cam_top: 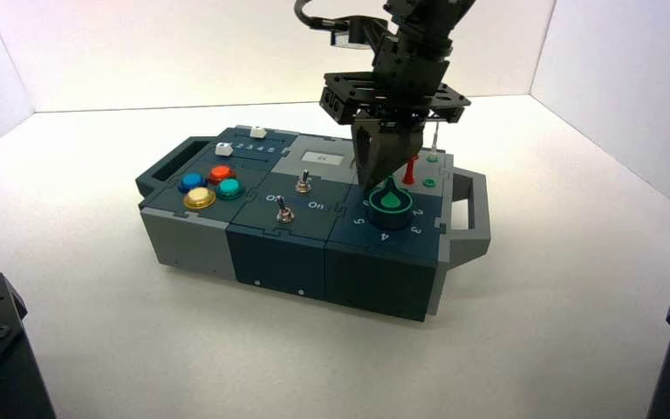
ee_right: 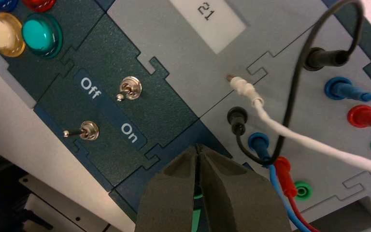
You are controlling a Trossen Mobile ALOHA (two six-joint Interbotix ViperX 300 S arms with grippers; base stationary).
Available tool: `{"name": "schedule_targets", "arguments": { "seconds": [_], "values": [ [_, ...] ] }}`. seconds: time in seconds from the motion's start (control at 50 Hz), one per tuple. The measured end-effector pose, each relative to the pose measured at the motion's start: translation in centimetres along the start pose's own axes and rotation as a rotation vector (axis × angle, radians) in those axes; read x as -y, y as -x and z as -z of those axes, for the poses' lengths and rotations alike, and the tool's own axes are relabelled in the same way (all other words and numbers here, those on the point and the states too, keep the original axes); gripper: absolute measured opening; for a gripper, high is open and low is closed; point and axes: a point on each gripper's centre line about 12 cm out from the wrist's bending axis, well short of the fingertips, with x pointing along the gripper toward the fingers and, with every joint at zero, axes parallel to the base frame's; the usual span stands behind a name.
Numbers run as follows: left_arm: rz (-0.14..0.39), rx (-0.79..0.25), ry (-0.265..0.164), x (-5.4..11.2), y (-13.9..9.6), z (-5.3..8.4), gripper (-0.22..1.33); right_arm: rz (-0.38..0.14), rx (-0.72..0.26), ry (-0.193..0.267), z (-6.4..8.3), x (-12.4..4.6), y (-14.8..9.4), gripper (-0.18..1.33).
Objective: Turn the knob to position 1.
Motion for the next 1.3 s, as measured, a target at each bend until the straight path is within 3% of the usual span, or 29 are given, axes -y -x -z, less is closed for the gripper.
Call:
{"name": "schedule_targets", "arguments": {
  "seconds": [1.3],
  "values": [
    [0.0,-0.002,0.0,0.0,0.0,0.02,-0.16,0.005,-0.006,-0.017,0.23,0.59,-0.05,-0.14]
  ]
}}
